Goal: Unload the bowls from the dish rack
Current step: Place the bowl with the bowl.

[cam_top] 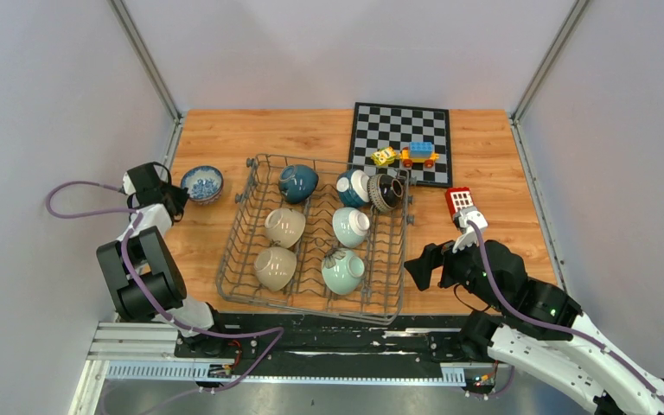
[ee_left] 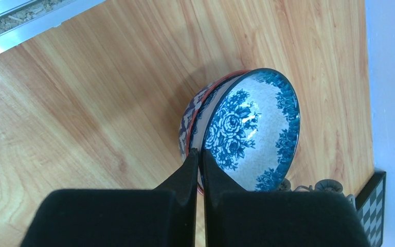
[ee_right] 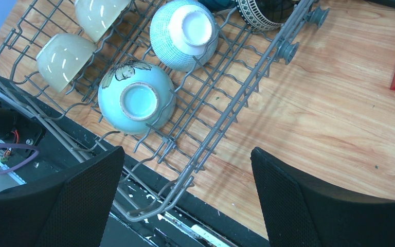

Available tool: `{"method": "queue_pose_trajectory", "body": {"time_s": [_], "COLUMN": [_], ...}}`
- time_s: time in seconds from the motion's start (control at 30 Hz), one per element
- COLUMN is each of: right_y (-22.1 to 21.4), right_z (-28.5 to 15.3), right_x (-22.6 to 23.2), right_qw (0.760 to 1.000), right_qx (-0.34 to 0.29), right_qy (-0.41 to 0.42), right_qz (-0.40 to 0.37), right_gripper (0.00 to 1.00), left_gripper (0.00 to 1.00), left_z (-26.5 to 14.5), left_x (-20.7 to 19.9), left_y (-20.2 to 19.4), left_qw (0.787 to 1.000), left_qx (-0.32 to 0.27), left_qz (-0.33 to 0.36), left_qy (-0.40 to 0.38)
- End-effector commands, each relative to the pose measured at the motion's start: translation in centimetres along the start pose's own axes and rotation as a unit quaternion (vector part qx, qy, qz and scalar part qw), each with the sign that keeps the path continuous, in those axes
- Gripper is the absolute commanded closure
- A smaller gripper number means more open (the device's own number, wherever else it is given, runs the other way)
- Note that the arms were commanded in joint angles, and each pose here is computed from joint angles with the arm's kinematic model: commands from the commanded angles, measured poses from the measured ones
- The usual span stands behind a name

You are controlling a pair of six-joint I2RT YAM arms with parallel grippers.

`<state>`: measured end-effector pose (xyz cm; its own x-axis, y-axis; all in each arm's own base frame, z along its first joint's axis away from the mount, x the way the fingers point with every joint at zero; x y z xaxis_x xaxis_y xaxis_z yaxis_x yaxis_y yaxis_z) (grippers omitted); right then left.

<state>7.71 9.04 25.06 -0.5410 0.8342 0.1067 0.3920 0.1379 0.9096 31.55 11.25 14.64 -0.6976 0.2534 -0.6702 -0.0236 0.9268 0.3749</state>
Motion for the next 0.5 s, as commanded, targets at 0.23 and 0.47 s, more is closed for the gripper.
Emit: {"method": "queue_pose_trajectory", "body": {"time_s": [0.23, 0.47], "right_y": [-0.22, -0.26], "right_z": [-0.13, -0.02], "right_x": [-0.34, -0.3], "right_qw": [1.0, 1.0], "right_qx": [0.002, 0.005], "right_qy": [-0.01, -0.01], "right_qz": [-0.003, -0.002], "right_gripper": [0.03, 0.03], "left_gripper": [1.0, 0.94], "left_z": [0.32, 0.54], "left_x": [-0.7, -0.35], "left_y": [0.72, 0.62], "left_qw": [1.0, 1.0], "left_qx": [-0.012, -0.004], "left_qz": [0.002, 0.013], "left_qy": [-0.026, -0.011]}}
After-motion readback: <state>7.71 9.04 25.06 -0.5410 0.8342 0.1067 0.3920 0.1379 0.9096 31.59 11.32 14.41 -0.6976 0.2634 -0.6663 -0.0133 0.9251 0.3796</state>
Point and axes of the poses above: each gripper's point midway between its finger pads, its own z axis out along the fingers, its own x axis along the line the jaws close on, y = z × x, the point moved 9 cm from there along -z, back along the fingers, and after that the axes turned 11 degrees about -z, right-handed, at the moved point
